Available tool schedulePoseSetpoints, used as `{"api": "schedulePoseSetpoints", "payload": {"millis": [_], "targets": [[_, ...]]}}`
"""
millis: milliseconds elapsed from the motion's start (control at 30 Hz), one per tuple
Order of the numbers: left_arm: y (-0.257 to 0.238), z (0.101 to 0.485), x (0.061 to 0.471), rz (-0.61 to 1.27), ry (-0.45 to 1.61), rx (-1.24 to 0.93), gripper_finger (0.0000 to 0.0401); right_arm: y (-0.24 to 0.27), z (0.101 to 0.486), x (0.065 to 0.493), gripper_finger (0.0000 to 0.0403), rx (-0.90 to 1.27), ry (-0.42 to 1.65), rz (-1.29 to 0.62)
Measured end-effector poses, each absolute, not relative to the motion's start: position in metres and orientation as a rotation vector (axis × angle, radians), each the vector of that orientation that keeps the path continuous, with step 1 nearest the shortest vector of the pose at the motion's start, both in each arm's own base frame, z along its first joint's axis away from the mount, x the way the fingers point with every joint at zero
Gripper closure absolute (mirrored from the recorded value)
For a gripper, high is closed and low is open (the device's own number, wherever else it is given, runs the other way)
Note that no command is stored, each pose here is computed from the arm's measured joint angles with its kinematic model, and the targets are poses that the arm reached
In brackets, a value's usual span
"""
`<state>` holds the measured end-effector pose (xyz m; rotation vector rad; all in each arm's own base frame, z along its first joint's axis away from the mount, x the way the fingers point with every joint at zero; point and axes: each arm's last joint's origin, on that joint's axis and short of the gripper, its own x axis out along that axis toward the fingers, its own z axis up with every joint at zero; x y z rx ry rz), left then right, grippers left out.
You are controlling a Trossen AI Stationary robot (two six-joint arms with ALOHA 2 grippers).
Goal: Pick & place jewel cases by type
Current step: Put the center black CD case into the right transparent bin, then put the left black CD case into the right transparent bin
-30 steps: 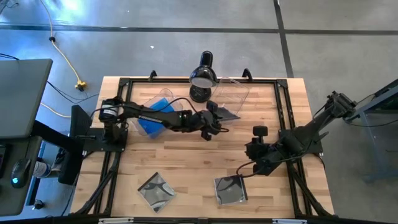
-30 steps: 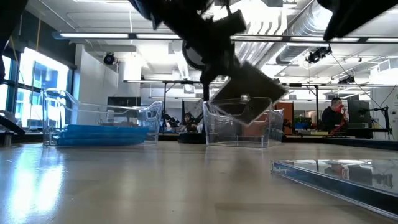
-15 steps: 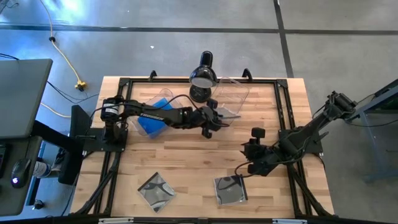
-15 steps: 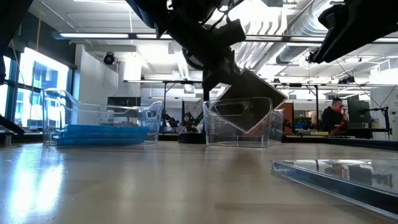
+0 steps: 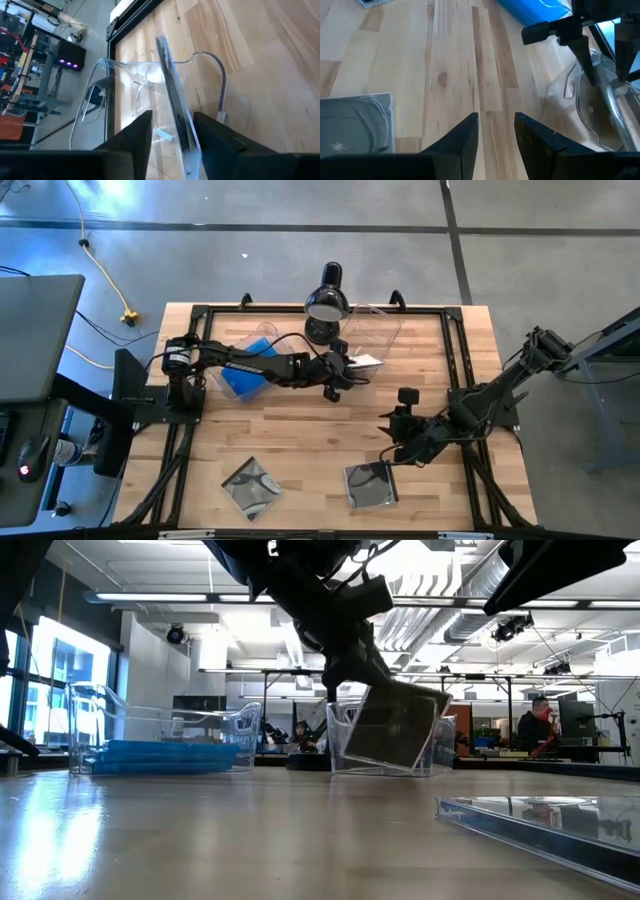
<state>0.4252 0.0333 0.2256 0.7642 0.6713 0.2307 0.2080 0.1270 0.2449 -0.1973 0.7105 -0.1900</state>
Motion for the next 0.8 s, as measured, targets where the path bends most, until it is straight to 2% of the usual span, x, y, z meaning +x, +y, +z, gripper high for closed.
{"api": "schedulePoseSetpoints", "payload": {"millis": [100, 400, 533, 800], "targets": [[0.030, 0.225, 0.425, 0.242, 0.673, 0.755, 0.0249, 0.127, 0.245, 0.208, 0.0279, -0.195, 0.706, -0.189], [0.005, 0.220, 0.421, 0.241, 0.760, 0.831, 0.0247, 0.127, 0.245, 0.208, 0.0279, -0.187, 0.705, -0.191], [-0.003, 0.219, 0.421, 0.172, 0.739, 0.814, 0.0247, 0.127, 0.245, 0.208, 0.0279, -0.191, 0.700, -0.199], [-0.007, 0.216, 0.416, 0.164, 0.796, 0.767, 0.0247, 0.127, 0.248, 0.211, 0.0279, -0.184, 0.663, -0.221]]}}
